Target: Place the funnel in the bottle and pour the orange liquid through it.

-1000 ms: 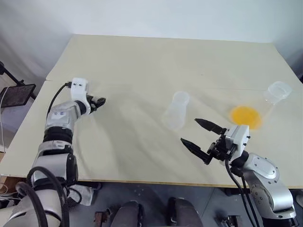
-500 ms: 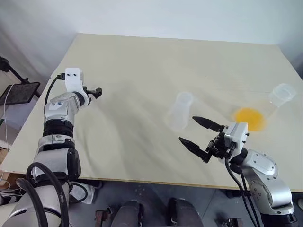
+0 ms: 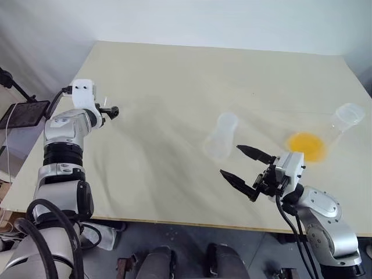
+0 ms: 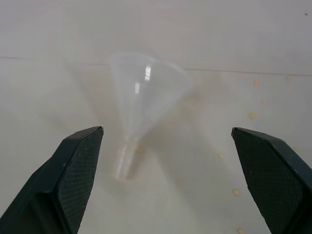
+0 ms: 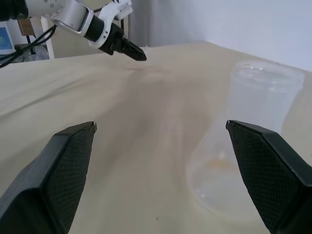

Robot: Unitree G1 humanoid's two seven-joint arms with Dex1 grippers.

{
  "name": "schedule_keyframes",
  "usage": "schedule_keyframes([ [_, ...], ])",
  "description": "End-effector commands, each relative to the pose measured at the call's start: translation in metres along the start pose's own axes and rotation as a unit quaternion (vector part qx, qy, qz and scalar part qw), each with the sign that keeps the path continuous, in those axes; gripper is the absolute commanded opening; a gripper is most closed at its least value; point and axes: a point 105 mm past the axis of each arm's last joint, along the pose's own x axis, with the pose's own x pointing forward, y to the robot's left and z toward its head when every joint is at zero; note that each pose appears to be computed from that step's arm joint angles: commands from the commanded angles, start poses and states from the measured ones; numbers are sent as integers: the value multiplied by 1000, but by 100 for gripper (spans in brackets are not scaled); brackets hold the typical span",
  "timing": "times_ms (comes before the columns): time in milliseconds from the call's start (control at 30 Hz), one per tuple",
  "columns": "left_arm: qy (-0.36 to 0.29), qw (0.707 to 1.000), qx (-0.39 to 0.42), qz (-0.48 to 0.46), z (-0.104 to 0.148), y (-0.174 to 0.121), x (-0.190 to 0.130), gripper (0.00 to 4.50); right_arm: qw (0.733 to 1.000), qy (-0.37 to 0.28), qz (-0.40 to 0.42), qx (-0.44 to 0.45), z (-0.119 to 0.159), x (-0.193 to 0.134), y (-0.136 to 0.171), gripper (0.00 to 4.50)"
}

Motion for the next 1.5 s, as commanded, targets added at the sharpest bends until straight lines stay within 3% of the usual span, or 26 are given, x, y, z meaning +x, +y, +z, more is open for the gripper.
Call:
schedule_keyframes([
  [33, 2, 1000, 10, 1, -2, 8, 2, 449, 1000, -21, -3, -17, 11, 0, 1, 450],
  [433, 28, 998, 36, -32, -13, 7, 10, 449, 999, -23, -10, -23, 12, 0, 0, 450],
  [900, 29, 992, 78, -98, -23, -9, 12, 15, 999, -27, -14, -25, 12, 3, -1, 450],
  [1067, -4, 982, 93, -165, -22, -15, 4, 6, 999, -27, -10, -22, 11, 3, 2, 450],
  [1267, -75, 942, 151, -291, -9, -10, -36, 6, 1000, -25, -9, -16, 9, 2, 5, 450],
  [1333, -67, 924, 188, -327, -14, -8, -54, 6, 1000, -24, -9, -14, 8, 2, 6, 450],
  [1500, 22, 863, 330, -382, -47, 4, -103, 6, 1000, -16, -8, -10, 8, -3, 8, 450],
])
